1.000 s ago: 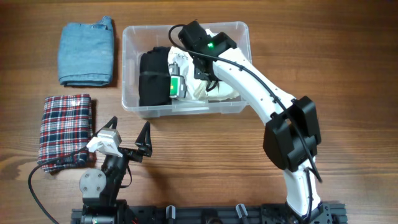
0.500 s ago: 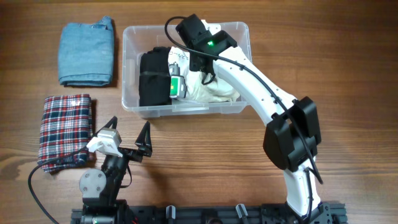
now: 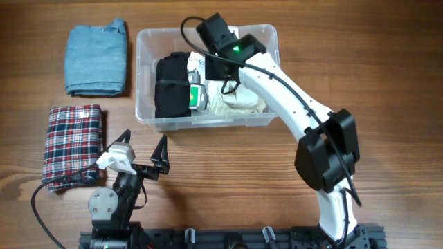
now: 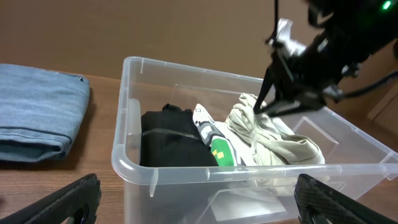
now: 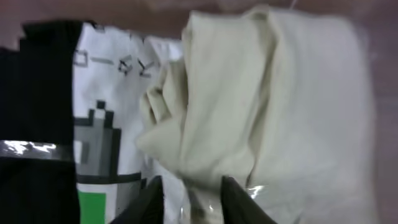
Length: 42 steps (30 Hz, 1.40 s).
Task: Pack container
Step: 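Grasp the cream cloth and lower it into the bin's right side, then open the right gripper and withdraw it to the right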
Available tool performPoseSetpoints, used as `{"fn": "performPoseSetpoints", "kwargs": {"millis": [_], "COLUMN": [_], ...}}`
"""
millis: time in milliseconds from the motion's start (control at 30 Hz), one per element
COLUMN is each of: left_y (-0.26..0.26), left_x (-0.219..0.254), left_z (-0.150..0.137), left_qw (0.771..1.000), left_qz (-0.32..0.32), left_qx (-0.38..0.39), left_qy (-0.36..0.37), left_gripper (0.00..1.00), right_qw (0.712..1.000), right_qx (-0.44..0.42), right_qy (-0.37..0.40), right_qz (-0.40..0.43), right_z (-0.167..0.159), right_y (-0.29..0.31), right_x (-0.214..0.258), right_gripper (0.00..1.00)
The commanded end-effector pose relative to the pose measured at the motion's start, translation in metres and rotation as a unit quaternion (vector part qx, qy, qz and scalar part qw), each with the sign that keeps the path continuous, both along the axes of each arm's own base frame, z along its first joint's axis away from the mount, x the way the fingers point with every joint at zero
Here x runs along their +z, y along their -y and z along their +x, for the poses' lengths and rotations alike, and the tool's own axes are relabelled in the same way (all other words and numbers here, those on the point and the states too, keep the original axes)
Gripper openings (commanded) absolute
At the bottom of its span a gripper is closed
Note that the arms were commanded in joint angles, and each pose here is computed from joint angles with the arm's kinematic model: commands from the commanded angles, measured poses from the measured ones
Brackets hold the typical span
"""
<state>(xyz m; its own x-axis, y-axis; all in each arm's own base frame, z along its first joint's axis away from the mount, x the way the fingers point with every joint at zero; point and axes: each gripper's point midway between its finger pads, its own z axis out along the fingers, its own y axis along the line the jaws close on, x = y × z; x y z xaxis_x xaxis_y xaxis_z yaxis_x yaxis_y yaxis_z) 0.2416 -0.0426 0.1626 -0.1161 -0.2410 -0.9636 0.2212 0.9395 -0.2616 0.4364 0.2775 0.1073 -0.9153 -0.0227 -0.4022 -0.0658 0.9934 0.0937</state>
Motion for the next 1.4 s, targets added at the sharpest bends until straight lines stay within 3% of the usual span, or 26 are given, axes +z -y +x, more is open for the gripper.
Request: {"fn": "performPoseSetpoints", "kwargs": {"millis": [0,167,267,367,400,533,633,767,867,1067,1267,1367], "left_y": [-0.002,-0.002,-0.002,-0.002,-0.002,-0.002,-0.002,-0.002,-0.002,-0.002,-0.002,-0.002], "left_x": [-0.002,-0.002,-0.002,-0.002,-0.002,-0.002,-0.002,-0.002,-0.002,-0.002,-0.002,-0.002], "left_z": [0.000,0.000,0.001,0.001,0.001,0.001,0.001,0.000,0.000,0.000,0.000,0.001], "left_qw": [1.000,1.000,1.000,1.000,1.000,1.000,1.000,1.000,1.000,1.000,1.000,1.000], "left_qz": [0.010,0.010,0.010,0.010,0.010,0.010,0.010,0.010,0.010,0.010,0.010,0.010], "left_qx": [0.005,0.005,0.005,0.005,0.005,0.005,0.005,0.005,0.005,0.005,0.005,0.005], "left_qy": [0.000,0.001,0.001,0.001,0.000,0.001,0.000,0.000,0.000,0.001,0.001,0.000], "left_gripper": [1.00,1.00,1.00,1.00,1.00,1.00,1.00,1.00,1.00,1.00,1.00,1.00], "right_qw": [0.998,0.998,0.999,0.999,0.997,0.986,0.972,0.953,0.939,0.905,0.853,0.852], "right_qx": [0.015,0.016,0.008,0.019,0.015,-0.031,-0.042,-0.141,-0.218,-0.367,-0.499,-0.503], "right_qy": [-0.059,-0.066,-0.036,0.027,0.070,0.166,0.232,0.259,0.233,0.154,0.098,0.070], "right_qz": [-0.006,-0.008,-0.010,-0.004,0.005,0.013,0.004,-0.070,-0.129,-0.148,-0.118,-0.127], "right_z": [-0.014,-0.018,-0.007,0.008,0.015,0.016,0.004,-0.028,-0.059,-0.104,-0.125,-0.131], "right_y": [-0.001,-0.001,0.004,0.009,0.017,0.059,0.106,0.207,0.279,0.374,0.425,0.430], "right_x": [-0.046,-0.054,-0.030,0.026,0.067,0.156,0.223,0.268,0.273,0.251,0.202,0.183], "right_gripper": [0.27,0.25,0.27,0.35,0.43,0.55,0.69,0.76,0.87,1.00,1.00,0.99]}}
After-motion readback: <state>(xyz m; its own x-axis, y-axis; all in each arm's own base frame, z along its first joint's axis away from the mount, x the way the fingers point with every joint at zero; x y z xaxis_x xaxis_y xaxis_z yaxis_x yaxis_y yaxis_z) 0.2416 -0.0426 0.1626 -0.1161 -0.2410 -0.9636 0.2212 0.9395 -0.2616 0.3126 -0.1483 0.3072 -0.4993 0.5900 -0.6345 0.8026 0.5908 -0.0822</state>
